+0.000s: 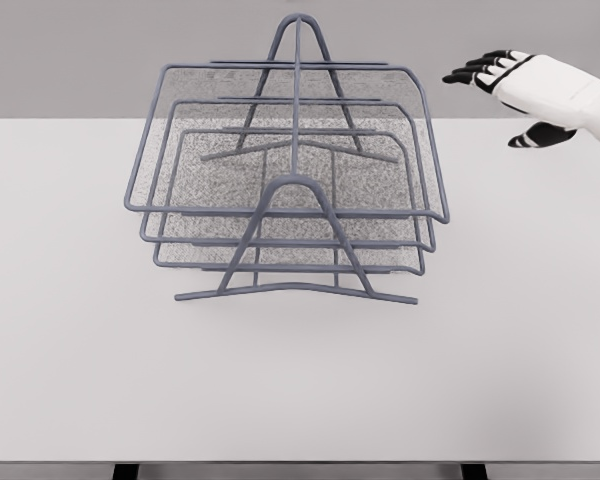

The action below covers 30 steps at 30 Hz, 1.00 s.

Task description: Pull out the upper folder box with right arm

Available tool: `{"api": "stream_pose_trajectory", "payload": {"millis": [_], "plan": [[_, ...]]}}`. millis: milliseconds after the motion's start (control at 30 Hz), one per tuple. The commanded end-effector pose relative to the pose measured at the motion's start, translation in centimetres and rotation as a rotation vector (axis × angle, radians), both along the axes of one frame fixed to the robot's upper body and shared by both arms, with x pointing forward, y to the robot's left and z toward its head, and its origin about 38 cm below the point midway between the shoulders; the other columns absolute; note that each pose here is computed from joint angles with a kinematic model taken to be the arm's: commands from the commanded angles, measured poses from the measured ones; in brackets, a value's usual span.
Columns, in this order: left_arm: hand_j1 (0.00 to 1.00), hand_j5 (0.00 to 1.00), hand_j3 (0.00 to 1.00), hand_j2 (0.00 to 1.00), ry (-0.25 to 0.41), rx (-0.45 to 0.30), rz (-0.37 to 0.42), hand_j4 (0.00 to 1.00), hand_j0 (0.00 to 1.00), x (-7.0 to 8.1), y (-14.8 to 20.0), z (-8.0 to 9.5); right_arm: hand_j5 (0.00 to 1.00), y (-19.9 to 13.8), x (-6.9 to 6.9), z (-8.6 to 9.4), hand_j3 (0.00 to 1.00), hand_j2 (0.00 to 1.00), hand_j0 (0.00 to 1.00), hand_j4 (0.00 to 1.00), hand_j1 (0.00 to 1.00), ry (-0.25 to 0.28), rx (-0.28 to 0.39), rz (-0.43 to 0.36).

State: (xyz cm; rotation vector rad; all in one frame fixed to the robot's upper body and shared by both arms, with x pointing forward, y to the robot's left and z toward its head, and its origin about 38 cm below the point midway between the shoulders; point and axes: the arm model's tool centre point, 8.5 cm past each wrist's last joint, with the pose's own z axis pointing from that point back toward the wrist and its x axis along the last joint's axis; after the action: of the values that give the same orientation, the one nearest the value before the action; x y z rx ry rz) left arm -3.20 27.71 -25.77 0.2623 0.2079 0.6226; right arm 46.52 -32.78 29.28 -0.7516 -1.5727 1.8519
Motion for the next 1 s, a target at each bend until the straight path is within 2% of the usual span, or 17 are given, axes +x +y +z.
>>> {"api": "stream_pose_trajectory", "payload": {"millis": [0, 100, 200, 233, 367, 433, 500, 567, 700, 733, 800, 967], "plan": [[1.00, 1.00, 1.00, 1.00, 0.000, -0.001, 0.000, 1.00, 1.00, 0.0, 0.0, 0.0, 1.00, 2.7, -0.3, -0.5, 1.00, 1.00, 1.00, 1.00, 1.00, -0.002, 0.011, 0.068], [1.00, 1.00, 1.00, 1.00, 0.001, 0.000, -0.002, 1.00, 1.00, 0.0, 0.0, 0.0, 1.00, 5.1, -0.6, -2.3, 1.00, 1.00, 1.00, 1.00, 1.00, 0.042, -0.031, 0.131], [1.00, 1.00, 1.00, 1.00, 0.000, -0.001, 0.000, 1.00, 1.00, 0.0, 0.0, 0.0, 1.00, 4.4, -1.3, -4.9, 1.00, 1.00, 1.00, 1.00, 1.00, 0.103, -0.041, 0.120], [1.00, 1.00, 1.00, 1.00, 0.001, 0.000, 0.001, 1.00, 1.00, 0.0, 0.0, 0.0, 1.00, 4.2, -1.4, -5.2, 1.00, 1.00, 1.00, 1.00, 1.00, 0.112, -0.042, 0.115], [1.00, 1.00, 1.00, 1.00, 0.001, 0.000, -0.002, 1.00, 1.00, 0.0, 0.0, 0.0, 1.00, 3.0, -1.7, -5.5, 1.00, 1.00, 1.00, 1.00, 1.00, 0.124, -0.066, 0.095], [1.00, 1.00, 1.00, 1.00, 0.001, 0.000, -0.002, 1.00, 1.00, 0.0, 0.0, 0.0, 1.00, 0.5, -1.8, -4.5, 1.00, 1.00, 1.00, 1.00, 1.00, 0.117, -0.106, 0.048], [1.00, 1.00, 1.00, 1.00, 0.001, 0.000, -0.002, 1.00, 1.00, 0.0, 0.0, 0.0, 1.00, -1.2, -1.8, -4.0, 1.00, 1.00, 1.00, 1.00, 1.00, 0.115, -0.116, 0.012], [1.00, 1.00, 1.00, 1.00, 0.001, 0.000, -0.002, 1.00, 1.00, 0.0, 0.0, 0.0, 1.00, -2.2, -1.5, -4.7, 1.00, 1.00, 1.00, 1.00, 1.00, 0.141, -0.110, -0.016], [1.00, 1.00, 1.00, 1.00, 0.000, -0.001, 0.000, 1.00, 1.00, 0.0, 0.0, 0.0, 1.00, -4.2, -1.4, -4.6, 1.00, 1.00, 1.00, 1.00, 1.00, 0.154, -0.114, -0.064], [1.00, 1.00, 1.00, 1.00, 0.001, 0.000, -0.002, 1.00, 1.00, 0.0, 0.0, 0.0, 1.00, -5.0, -1.3, -5.2, 1.00, 1.00, 1.00, 1.00, 1.00, 0.176, -0.107, -0.088], [1.00, 1.00, 1.00, 1.00, 0.000, -0.001, 0.000, 1.00, 1.00, 0.0, 0.0, 0.0, 1.00, -6.4, -1.2, -5.2, 1.00, 1.00, 1.00, 1.00, 1.00, 0.185, -0.100, -0.124], [1.00, 1.00, 1.00, 1.00, 0.001, 0.000, 0.000, 1.00, 1.00, 0.0, 0.0, 0.0, 1.00, -9.9, -2.4, -5.7, 1.00, 1.00, 1.00, 1.00, 1.00, 0.219, -0.130, -0.195]]}}
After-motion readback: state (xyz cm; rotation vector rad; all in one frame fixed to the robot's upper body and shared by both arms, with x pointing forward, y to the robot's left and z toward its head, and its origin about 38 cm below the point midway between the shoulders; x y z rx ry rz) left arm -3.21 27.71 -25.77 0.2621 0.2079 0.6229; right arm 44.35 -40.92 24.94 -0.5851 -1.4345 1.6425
